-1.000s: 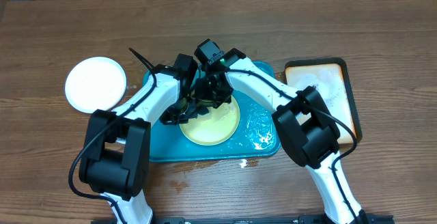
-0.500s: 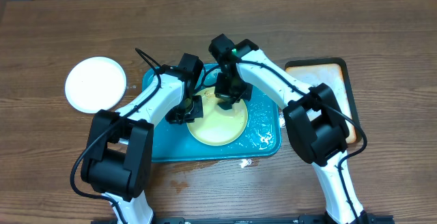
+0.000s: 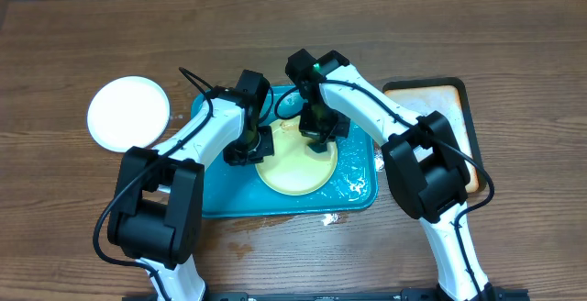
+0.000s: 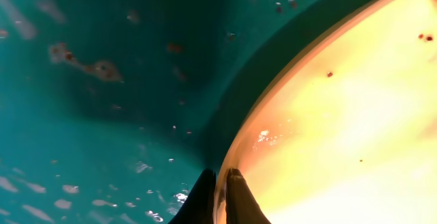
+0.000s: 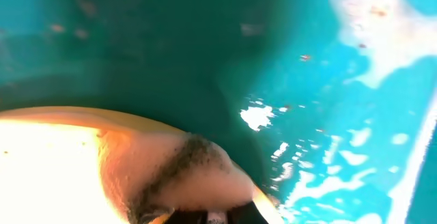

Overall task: Clean dirty plates on tray and stack at the side
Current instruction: 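Scrub around the yellow plate's rim with the right gripper's sponge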

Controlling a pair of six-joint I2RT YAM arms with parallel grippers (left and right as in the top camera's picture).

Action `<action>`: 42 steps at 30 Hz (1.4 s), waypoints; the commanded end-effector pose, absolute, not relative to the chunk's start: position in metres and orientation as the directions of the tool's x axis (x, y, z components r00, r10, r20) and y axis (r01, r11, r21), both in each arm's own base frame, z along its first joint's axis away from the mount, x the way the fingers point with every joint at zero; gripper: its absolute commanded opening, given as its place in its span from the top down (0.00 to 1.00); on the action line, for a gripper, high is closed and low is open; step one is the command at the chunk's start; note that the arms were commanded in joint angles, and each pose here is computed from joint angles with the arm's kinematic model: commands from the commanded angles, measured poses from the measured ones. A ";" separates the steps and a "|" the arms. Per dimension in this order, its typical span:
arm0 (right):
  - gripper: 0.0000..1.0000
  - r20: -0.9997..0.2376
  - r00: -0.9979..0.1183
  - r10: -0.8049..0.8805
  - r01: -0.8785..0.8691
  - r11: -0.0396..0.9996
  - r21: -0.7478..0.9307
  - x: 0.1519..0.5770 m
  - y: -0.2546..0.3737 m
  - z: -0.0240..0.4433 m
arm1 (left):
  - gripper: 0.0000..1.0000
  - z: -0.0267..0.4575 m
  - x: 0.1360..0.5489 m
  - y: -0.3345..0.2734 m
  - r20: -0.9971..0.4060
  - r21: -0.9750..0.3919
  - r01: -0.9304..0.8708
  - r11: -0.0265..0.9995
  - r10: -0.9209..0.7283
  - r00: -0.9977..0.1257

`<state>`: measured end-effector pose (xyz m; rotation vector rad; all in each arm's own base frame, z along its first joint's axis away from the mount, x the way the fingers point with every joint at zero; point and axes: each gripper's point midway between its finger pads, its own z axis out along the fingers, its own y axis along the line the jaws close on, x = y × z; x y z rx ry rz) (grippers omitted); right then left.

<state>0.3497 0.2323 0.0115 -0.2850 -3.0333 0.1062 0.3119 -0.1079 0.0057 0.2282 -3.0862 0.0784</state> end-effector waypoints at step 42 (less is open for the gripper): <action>0.96 -0.140 -0.927 -0.347 -0.374 0.838 0.398 0.375 0.361 0.070 | 0.96 -0.022 0.319 -0.040 0.046 0.057 -0.393 0.918 -0.396 -0.917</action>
